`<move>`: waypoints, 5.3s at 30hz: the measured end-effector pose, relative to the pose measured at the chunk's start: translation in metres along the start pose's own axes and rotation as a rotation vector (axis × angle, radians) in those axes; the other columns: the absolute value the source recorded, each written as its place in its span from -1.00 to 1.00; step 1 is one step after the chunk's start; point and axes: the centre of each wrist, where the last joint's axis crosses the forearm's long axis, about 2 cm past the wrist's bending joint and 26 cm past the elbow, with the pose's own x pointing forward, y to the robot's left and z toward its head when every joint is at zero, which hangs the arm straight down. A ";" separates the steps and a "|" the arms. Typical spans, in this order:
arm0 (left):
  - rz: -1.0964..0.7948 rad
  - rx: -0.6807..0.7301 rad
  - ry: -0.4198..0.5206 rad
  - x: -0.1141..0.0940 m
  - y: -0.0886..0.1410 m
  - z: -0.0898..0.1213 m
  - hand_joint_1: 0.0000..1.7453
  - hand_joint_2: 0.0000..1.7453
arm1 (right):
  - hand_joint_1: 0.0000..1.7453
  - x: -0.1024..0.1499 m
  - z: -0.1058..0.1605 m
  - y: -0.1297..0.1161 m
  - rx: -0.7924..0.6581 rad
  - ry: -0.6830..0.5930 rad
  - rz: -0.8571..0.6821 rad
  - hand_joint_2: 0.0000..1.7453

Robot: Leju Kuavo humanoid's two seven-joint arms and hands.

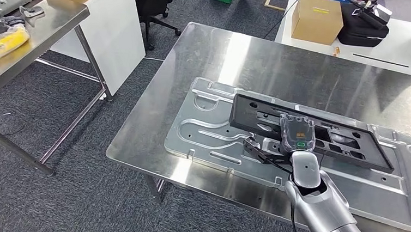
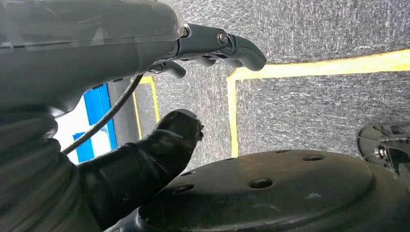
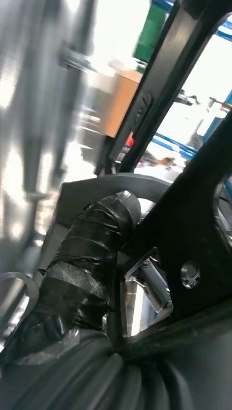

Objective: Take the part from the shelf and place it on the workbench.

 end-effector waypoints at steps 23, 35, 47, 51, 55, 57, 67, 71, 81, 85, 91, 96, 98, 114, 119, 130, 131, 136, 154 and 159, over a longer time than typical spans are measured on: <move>0.043 -0.019 0.009 -0.004 0.000 0.000 -1.00 -1.00 | -1.00 0.012 -0.014 0.018 0.122 0.019 -0.074 -1.00; 0.083 -0.009 0.010 -0.001 0.000 0.000 -1.00 -1.00 | -1.00 0.049 -0.010 -0.032 -0.269 -0.013 -0.026 -1.00; 0.085 0.007 0.021 0.004 0.000 0.000 -1.00 -1.00 | -1.00 0.113 -0.014 -0.113 -0.692 -0.125 -0.066 -1.00; 0.080 0.006 0.018 0.005 0.000 0.000 -1.00 -1.00 | -1.00 0.126 -0.002 -0.111 -0.710 -0.222 -0.051 -1.00; 0.083 0.009 0.018 0.006 0.001 0.001 -1.00 -1.00 | -1.00 0.128 0.002 -0.108 -0.703 -0.233 -0.054 -1.00; 0.085 0.011 0.016 0.008 0.001 0.001 -1.00 -1.00 | -1.00 0.129 0.002 -0.107 -0.703 -0.237 -0.056 -1.00; 0.089 0.007 0.016 0.010 -0.002 0.001 -1.00 -1.00 | -1.00 0.133 0.010 -0.099 -0.679 -0.257 -0.066 -1.00; 0.082 0.009 0.023 0.010 -0.002 0.001 -1.00 -1.00 | -1.00 0.133 0.010 -0.100 -0.676 -0.260 -0.073 -1.00; 0.080 0.016 0.030 0.010 -0.002 0.001 -1.00 -1.00 | -1.00 0.136 0.010 -0.102 -0.676 -0.250 -0.093 -1.00; 0.080 0.017 0.028 0.010 -0.002 0.001 -1.00 -1.00 | -1.00 0.137 0.011 -0.102 -0.675 -0.251 -0.097 1.00; 0.072 0.021 0.025 0.013 -0.002 0.001 -1.00 -1.00 | -1.00 0.140 0.014 -0.099 -0.668 -0.267 -0.107 1.00; 0.051 0.038 0.026 0.011 -0.003 0.001 -1.00 -1.00 | -1.00 0.137 0.040 -0.075 -0.595 -0.216 -0.140 1.00; 0.051 0.047 0.024 0.009 -0.003 0.001 -1.00 -1.00 | -1.00 0.132 0.063 -0.057 -0.543 -0.198 -0.149 1.00; 0.038 0.080 0.032 0.008 -0.002 0.001 -1.00 -1.00 | -1.00 0.144 0.138 0.019 -0.208 -0.086 -0.291 1.00; 0.033 0.085 0.022 0.011 0.000 0.001 -1.00 -1.00 | -1.00 0.140 0.146 0.040 -0.128 0.005 -0.310 1.00; 0.027 0.101 0.025 0.009 0.001 0.001 -1.00 -0.50 | -1.00 0.143 0.161 0.062 0.011 0.092 -0.351 1.00; 0.023 0.108 0.026 0.009 0.000 0.001 -1.00 0.00 | -1.00 0.141 0.163 0.069 0.042 0.119 -0.371 1.00; 0.012 0.133 0.051 0.009 0.000 0.001 -1.00 1.00 | -1.00 0.126 0.196 0.126 0.332 0.331 -0.529 1.00; 0.041 0.024 0.063 0.007 0.009 0.000 -1.00 -1.00 | -1.00 0.172 0.316 0.165 1.381 0.769 -0.913 1.00; 0.036 0.017 0.038 0.008 0.010 0.001 -1.00 -1.00 | -1.00 0.189 0.310 0.158 1.468 0.737 -0.942 1.00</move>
